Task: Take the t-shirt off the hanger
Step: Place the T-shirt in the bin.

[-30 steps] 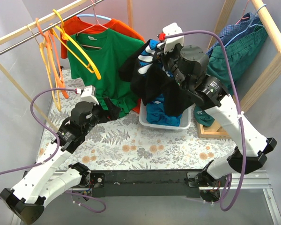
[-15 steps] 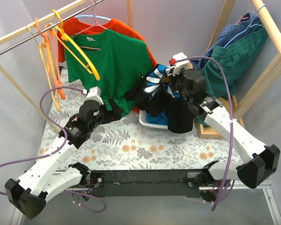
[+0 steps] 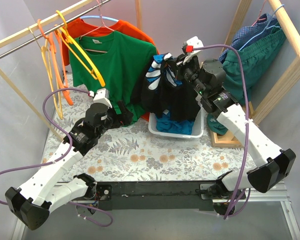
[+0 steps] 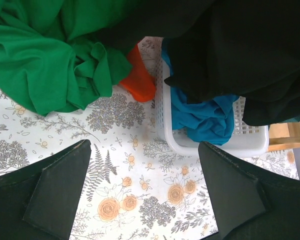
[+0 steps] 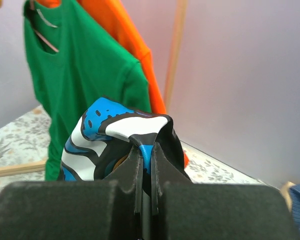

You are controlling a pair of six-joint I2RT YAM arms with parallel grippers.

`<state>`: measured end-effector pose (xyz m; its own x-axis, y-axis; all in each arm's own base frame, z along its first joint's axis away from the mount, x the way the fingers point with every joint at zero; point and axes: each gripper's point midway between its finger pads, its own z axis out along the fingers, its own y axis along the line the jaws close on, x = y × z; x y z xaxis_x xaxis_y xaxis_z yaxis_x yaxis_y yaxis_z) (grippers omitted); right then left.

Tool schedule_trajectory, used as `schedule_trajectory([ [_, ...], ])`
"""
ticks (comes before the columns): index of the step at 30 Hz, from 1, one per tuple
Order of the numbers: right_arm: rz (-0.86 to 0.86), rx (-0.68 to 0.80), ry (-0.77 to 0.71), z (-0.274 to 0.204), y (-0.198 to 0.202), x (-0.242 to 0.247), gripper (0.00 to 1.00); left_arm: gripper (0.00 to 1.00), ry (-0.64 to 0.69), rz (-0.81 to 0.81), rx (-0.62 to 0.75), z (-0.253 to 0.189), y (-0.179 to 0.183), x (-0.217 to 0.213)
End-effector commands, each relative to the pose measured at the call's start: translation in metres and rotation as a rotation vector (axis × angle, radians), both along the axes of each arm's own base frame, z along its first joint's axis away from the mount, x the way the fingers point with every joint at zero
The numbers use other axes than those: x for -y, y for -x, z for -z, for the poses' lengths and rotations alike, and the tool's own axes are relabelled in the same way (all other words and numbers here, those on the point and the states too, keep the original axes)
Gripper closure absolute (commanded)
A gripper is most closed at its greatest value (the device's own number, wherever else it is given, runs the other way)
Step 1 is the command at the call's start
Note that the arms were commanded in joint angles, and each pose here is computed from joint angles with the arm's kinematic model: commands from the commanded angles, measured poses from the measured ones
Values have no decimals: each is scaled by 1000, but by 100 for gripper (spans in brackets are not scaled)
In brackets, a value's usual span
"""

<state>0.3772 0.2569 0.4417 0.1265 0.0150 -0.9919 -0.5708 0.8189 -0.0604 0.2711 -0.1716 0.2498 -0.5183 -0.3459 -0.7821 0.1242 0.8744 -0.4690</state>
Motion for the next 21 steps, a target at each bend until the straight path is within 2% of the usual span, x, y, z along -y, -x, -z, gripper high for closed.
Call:
schedule_trajectory([
  [1,-92,156,-141,-63,18,-6,99,11,2,-8,36,-9,-1,-2],
  [4,-25,110,-168,-41,17,9,99,11,5,-10,36,-7,1,-4],
  [5,3,48,-139,-3,13,12,99,11,7,-9,42,-9,2,-4],
  [6,30,59,-154,-3,20,25,99,11,9,-8,41,-9,3,-4],
  [9,181,-38,-132,62,19,66,99,11,12,-6,49,-9,4,-5],
  [12,288,-91,-135,103,24,111,99,11,8,0,52,-8,2,-3],
  [16,392,-118,-140,126,32,159,99,11,3,21,43,-5,2,1],
  [21,474,-78,-165,125,49,189,99,11,15,20,48,-5,5,0],
])
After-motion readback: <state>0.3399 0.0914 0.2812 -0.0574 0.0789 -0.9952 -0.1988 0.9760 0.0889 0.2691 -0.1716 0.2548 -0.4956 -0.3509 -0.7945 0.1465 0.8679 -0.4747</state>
